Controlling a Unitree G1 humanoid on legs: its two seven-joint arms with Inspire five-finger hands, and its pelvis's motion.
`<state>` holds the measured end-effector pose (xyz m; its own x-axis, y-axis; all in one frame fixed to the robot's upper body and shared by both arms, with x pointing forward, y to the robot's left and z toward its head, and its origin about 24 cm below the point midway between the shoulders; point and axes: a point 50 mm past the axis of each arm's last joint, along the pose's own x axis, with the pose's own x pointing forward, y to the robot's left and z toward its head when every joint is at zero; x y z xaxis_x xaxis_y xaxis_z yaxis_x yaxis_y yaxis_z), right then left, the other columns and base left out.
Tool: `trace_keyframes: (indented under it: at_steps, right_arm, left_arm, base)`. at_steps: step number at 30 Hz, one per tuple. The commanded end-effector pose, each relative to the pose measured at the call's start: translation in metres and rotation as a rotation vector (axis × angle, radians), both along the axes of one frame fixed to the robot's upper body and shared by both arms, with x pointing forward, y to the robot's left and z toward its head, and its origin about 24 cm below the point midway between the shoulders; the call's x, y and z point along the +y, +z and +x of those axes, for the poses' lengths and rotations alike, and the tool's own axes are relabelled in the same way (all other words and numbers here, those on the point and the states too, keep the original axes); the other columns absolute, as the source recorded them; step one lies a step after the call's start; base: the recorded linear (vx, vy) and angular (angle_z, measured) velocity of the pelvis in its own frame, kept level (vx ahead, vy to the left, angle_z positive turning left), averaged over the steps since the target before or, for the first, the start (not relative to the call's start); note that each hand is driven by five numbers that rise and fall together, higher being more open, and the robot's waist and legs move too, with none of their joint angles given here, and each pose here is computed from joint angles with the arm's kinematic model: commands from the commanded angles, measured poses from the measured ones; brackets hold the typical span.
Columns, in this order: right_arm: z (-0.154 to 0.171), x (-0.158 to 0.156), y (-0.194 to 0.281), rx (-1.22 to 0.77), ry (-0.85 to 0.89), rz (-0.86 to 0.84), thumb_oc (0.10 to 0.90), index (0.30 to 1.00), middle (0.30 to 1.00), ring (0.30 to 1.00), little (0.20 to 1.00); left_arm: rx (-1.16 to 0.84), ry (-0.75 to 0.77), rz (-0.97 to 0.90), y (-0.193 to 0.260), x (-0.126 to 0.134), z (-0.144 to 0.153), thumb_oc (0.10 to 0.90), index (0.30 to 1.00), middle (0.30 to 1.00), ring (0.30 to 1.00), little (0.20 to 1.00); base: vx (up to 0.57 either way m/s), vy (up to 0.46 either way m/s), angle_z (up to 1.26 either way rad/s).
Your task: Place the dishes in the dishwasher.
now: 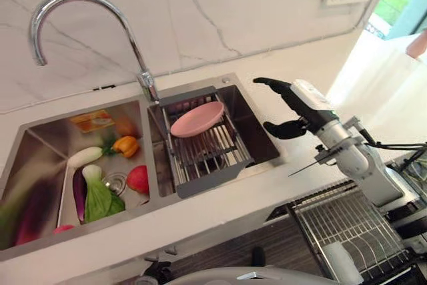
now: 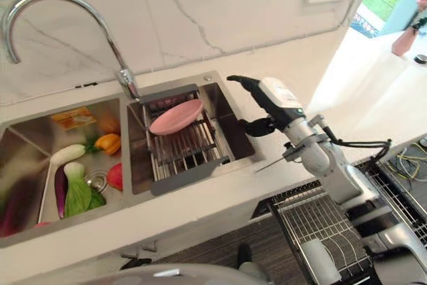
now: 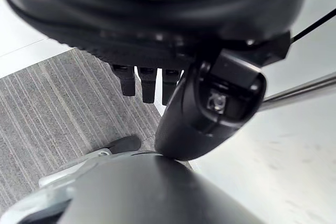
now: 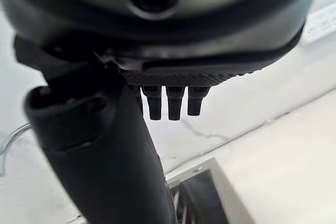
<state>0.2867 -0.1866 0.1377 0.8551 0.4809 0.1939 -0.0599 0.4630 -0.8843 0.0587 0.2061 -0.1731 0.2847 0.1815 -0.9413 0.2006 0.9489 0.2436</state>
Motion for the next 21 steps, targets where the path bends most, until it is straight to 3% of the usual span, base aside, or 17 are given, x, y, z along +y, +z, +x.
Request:
trace_keyframes:
  at_steps: [1,9,21]
  right_arm:
    - [0.008,0.021,0.032,-0.178,0.066,0.101,0.8,0.9,0.9,0.9,0.9]
    - [0.016,0.042,0.022,-0.123,0.122,0.083,0.8,0.9,0.9,0.9,0.9]
    - [0.03,0.057,-0.005,-0.039,0.13,-0.078,0.8,0.9,0.9,0.9,0.9]
  left_arm:
    - [0.04,-0.071,0.021,0.0,0.009,-0.002,0.8,0.9,0.9,0.9,0.9]
    - [0.047,-0.079,0.029,0.0,0.01,-0.003,0.8,0.9,0.9,0.9,0.9]
    - [0.042,-0.089,0.052,0.001,0.012,0.004,0.8,0.9,0.9,0.9,0.9]
  base:
    - [0.01,-0.013,0.13]
    - [0.01,-0.003,0.06]
    - [0.0,0.001,0.01]
